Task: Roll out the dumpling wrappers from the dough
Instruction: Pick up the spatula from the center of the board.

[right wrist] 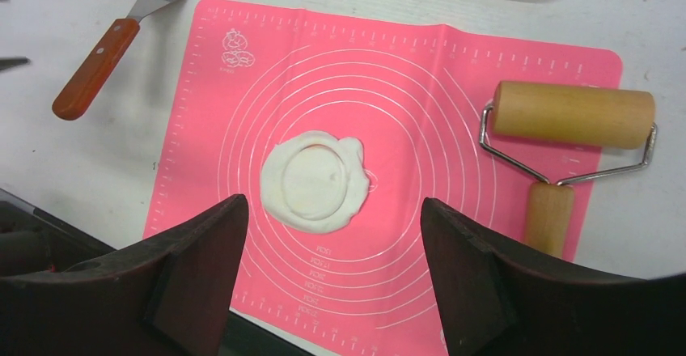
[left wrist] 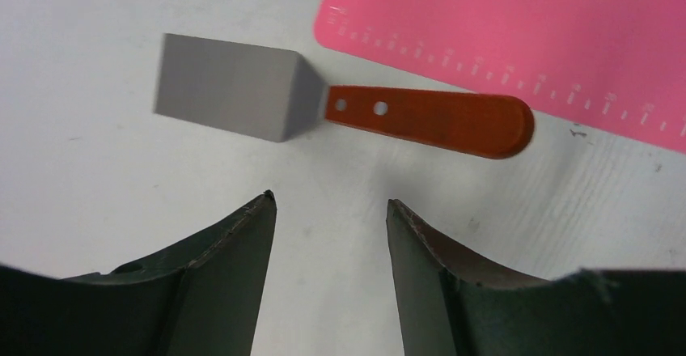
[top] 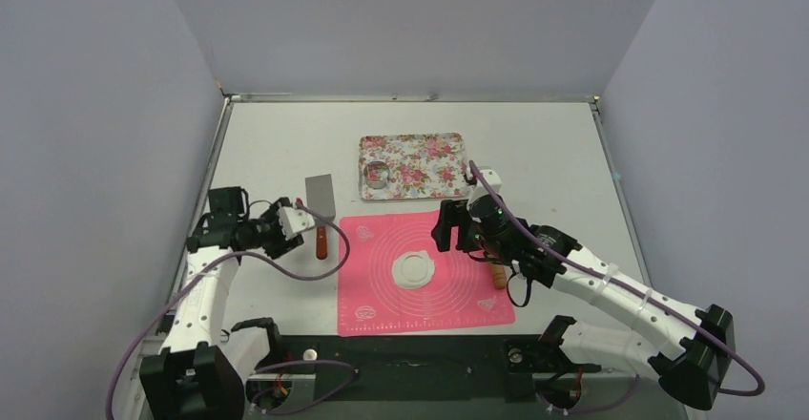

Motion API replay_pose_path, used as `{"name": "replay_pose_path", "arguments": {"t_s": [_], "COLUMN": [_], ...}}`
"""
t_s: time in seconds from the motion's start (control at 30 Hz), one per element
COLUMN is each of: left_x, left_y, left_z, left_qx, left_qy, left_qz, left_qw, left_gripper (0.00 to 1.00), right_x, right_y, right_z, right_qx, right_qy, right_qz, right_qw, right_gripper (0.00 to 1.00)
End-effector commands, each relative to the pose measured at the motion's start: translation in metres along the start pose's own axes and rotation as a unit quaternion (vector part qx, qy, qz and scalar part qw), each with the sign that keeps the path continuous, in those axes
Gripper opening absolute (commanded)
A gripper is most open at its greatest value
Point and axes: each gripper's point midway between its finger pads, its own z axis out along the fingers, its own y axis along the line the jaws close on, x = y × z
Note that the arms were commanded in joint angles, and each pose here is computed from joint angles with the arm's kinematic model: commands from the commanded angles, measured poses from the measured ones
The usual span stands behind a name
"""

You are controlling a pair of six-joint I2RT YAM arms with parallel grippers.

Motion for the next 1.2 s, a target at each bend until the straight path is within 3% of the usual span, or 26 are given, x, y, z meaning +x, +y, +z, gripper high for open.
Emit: {"name": "replay_pose_path", "arguments": {"t_s": [0.0, 0.1, 0.27, 0.57, 0.93, 1.17], "left_x": [0.004, 0.011, 0.019, 0.015, 0.011, -0.004], "left_y": [-0.008, -0.020, -0.051, -0.040, -0.045, -0.026], "left_z": [0.033, 0.036, 0.038, 0.066, 0.090, 0.098], "left_qx": [0.011, 0.033, 0.094, 0.045, 0.054, 0.001], "left_qy": [-0.087, -0.105, -0.131, -0.147, -0.140, -0.144], "left_qz": [0.161, 0.200, 0.208, 0.217, 0.220, 0.241], "left_qw": [0.983, 0.973, 0.965, 0.964, 0.964, 0.960], "left_gripper": [0.51, 0.50, 0.53, 0.55, 0.50, 0.51], "right_x": [-0.022, -0.023, -0.017, -0.022, -0.019, -0.015], "right_y": [0.023, 0.026, 0.025, 0.027, 0.028, 0.028], "right_z": [0.001, 0.000, 0.003, 0.004, 0.009, 0.012], "right_qx": [-0.049, -0.057, -0.056, -0.058, -0.059, -0.058], "right_qy": [-0.034, -0.033, -0.025, -0.033, -0.023, -0.016], "right_qz": [0.010, 0.010, 0.011, 0.014, 0.001, -0.008], "right_qw": [0.998, 0.998, 0.998, 0.998, 0.998, 0.998], "right_gripper": [0.74, 0.74, 0.74, 0.74, 0.74, 0.74]}}
